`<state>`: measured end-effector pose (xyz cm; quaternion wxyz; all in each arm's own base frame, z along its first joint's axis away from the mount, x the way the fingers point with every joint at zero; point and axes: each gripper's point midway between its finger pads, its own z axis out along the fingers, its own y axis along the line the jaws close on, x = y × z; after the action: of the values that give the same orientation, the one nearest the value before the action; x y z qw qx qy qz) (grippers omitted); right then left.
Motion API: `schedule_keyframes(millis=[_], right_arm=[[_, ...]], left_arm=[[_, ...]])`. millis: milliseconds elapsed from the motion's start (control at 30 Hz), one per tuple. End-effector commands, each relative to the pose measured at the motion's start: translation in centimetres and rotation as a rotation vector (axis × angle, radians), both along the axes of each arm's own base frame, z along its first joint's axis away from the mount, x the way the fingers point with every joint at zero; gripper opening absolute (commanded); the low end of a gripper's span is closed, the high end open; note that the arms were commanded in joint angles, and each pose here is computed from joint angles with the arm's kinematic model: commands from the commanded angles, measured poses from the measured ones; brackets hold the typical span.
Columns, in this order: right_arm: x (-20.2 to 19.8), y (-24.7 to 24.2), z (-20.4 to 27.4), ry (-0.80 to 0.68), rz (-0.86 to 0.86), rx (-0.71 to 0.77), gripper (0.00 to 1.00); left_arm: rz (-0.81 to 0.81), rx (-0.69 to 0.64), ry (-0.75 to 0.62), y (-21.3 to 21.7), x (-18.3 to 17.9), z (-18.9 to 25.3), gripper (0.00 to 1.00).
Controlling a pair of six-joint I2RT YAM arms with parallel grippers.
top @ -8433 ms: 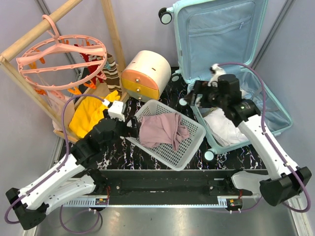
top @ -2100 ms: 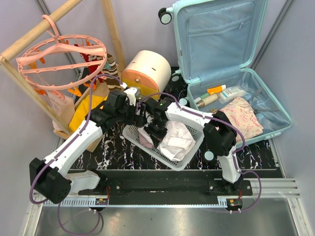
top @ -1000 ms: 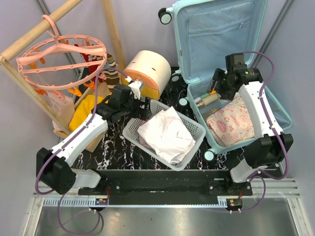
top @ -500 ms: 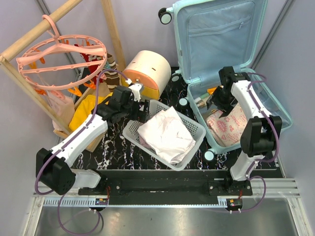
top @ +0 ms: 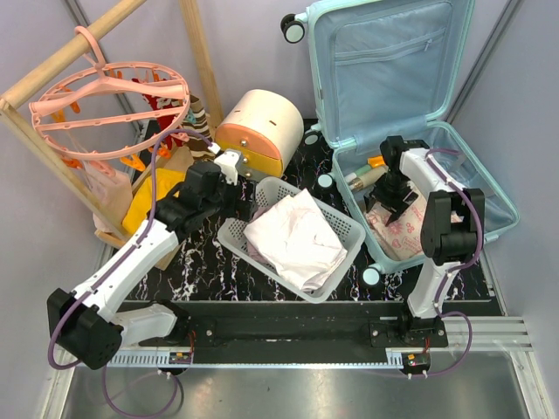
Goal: Open, take out, and arrange the luggage
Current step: Pick up the clothes from the luggage.
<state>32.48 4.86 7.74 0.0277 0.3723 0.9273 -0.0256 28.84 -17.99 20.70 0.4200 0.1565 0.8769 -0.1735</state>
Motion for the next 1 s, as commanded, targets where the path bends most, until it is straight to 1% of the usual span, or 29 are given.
schedule_keyframes(millis=[0,133,267,467,567,667,767,867,967], right_arm=[[1.0,-0.6,-0.9,-0.020,-0.029,-0.033,0.74],[1.1,-1.4,-1.6,-0.013,-0.020,-0.075,0.76],[0.6,-1.0,-2.7,0.022,-0.016,-0.056,0.79],[1.5,-0.8,0.7,-0.098,-0.031,-0.040,0.83],[1.5,-0.3,0.6,-0.103,-0.045,-0.014,0.83],[1.8,1.0,-0.1,-0.099,-0.068,0.061,0.82],[2.1,1.1,-0.1,-0.116,-0.069,0.066,0.82],[1.8,0.5,-0.7,-0.091,-0.055,0.031,0.82],[0.3,0.4,-2.5,-0.012,-0.045,0.024,0.80]], left_arm=[[0.023,-0.022,-0.057,0.1,0.6,1.1,0.99],[0.030,-0.028,-0.048,0.1,0.5,0.9,0.99],[0.032,-0.032,-0.052,0.1,0.5,1.0,0.99],[0.045,-0.027,-0.052,0.5,0.2,0.7,0.99],[0.048,-0.039,-0.043,0.3,0.1,0.6,0.99],[0.048,-0.045,-0.050,0.3,0.2,0.9,0.99],[0.051,-0.041,-0.061,0.5,0.2,1.1,0.99],[0.052,-0.038,-0.052,0.6,-0.1,0.7,0.99],[0.058,-0.043,-0.046,0.6,-0.2,0.5,0.99]])
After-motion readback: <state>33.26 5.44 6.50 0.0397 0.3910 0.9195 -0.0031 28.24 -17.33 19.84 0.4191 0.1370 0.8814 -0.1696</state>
